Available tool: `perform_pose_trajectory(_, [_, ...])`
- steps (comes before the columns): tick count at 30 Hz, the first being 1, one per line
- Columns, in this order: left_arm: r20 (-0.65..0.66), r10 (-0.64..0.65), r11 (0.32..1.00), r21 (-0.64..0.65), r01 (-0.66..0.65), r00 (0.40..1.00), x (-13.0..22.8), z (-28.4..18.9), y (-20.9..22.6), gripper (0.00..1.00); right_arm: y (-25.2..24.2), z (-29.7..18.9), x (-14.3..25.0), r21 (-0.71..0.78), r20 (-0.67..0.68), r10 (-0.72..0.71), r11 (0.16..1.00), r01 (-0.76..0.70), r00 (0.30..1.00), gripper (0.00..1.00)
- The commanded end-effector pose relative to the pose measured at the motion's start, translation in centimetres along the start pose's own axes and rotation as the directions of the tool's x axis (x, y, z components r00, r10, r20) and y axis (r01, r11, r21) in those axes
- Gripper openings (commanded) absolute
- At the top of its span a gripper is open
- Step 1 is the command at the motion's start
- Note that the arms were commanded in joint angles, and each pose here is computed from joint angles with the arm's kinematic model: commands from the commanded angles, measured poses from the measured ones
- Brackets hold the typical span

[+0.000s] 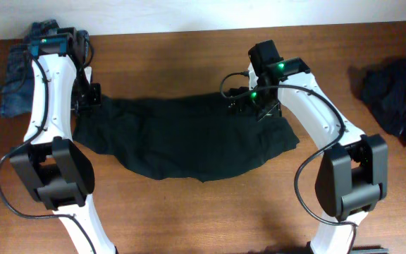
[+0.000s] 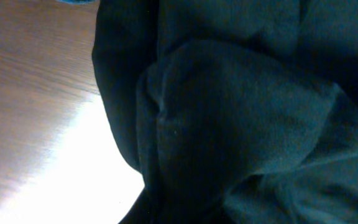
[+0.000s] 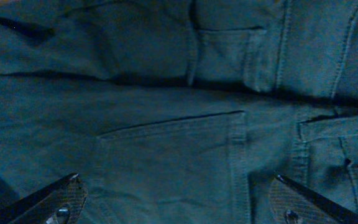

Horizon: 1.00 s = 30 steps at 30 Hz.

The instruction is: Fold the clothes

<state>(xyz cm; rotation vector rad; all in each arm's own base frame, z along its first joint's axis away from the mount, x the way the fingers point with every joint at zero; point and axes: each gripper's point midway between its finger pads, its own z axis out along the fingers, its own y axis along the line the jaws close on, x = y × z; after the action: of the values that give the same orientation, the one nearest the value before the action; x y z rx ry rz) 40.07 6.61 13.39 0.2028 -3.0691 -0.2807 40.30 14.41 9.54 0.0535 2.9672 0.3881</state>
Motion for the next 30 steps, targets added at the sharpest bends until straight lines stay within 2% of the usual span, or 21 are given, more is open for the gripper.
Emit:
perform_pose_trajectory(1, [0.037, -0.018, 0.999, -0.044, 0.02, 0.999, -0.4, -1.2, 0.2, 0.02, -0.3, 0.9, 0.0, 0.012, -0.011, 0.014, 1.0, -0.014, 1.0, 0.99])
perform_pose_trajectory(11, [0.075, 0.045, 0.998, -0.04, -0.042, 0.996, -1.0, -1.8, -2.8, 0.07, -0.4, 1.5, 0.0, 0.016, -0.016, 0.014, 1.0, -0.014, 1.0, 0.99])
perform_pose_trajectory(13, [0.062, 0.059, 0.998, -0.025, -0.058, 0.996, -0.6, -1.8, -3.5, 0.13, -0.4, 1.5, -0.1, 0.013, -0.01, 0.013, 1.0, -0.012, 1.0, 0.99])
perform_pose_trajectory(22, [0.055, 0.188, 0.981, 0.037, -0.191, 0.981, 1.0, -2.7, -9.7, 0.13, -0.4, 1.5, -0.2, 0.013, -0.01, 0.012, 1.0, -0.012, 1.0, 0.99])
perform_pose_trajectory(24, [0.07, 0.229, 0.972, 0.037, -0.232, 0.971, 1.3, -3.0, -11.5, 0.26, -0.4, 1.5, -0.2, 0.014, -0.011, 0.013, 1.0, -0.013, 1.0, 0.99])
perform_pose_trajectory(29, [0.113, 0.301, 0.945, 0.097, -0.312, 0.947, 1.9, -3.7, -16.0, 0.27, -0.4, 1.5, -0.1, 0.014, -0.012, 0.014, 1.0, -0.013, 1.0, 0.99])
perform_pose_trajectory(30, [0.127, 0.322, 0.937, 0.096, -0.335, 0.938, 2.1, -3.9, -17.1, 0.35, -0.5, 1.5, -0.1, 0.015, -0.014, 0.014, 1.0, -0.014, 1.0, 0.99])
